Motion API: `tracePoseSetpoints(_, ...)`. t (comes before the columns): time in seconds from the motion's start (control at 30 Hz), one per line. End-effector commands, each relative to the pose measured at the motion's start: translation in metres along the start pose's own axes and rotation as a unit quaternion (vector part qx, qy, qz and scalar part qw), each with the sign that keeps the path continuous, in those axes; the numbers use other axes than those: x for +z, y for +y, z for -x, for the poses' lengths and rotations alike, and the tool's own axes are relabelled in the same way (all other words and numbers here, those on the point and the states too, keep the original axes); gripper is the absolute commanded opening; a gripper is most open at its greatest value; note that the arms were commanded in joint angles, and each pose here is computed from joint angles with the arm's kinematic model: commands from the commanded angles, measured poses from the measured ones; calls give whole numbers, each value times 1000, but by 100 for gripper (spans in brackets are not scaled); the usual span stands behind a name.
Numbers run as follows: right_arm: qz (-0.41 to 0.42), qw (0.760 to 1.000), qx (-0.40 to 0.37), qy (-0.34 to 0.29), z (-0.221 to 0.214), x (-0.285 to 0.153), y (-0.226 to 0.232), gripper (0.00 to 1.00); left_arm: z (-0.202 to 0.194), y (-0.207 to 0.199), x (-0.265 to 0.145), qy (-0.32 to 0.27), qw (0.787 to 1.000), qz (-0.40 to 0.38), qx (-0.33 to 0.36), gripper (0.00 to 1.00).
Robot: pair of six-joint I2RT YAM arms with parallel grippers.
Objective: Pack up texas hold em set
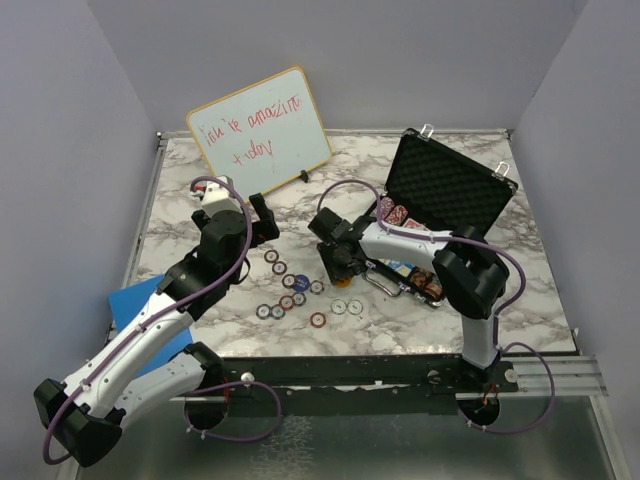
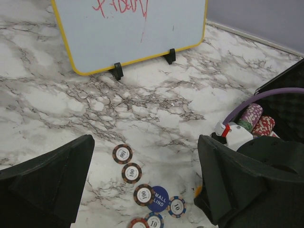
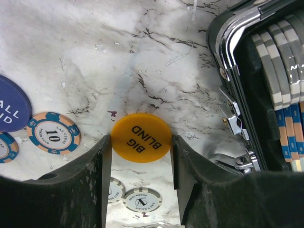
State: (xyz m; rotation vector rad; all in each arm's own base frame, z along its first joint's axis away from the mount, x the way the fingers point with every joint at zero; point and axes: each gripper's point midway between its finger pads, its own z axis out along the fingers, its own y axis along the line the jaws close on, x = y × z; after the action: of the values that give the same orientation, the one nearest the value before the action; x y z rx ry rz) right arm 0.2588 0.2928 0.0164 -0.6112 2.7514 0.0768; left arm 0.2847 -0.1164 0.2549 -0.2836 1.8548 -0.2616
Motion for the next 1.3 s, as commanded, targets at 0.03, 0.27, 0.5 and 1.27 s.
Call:
tracePoseSetpoints(0.03,-26,1000,-4,-9,-6,-9,-13,40,-4,14,2,-2,999,32,11,99)
tracePoseSetpoints(0.27,-4,997,8,-71,22,-53,-10,42,-4,17,5,-4,999,44,15,99)
tracePoseSetpoints(0.5,-48,990,57,-116,31,-88,-49,42,-7,16,8,1,999,47,18,99)
tracePoseSetpoints(1.27,-106,980,159,-52,-23,-57,-145,43,-14,15,10,9,999,42,17,99)
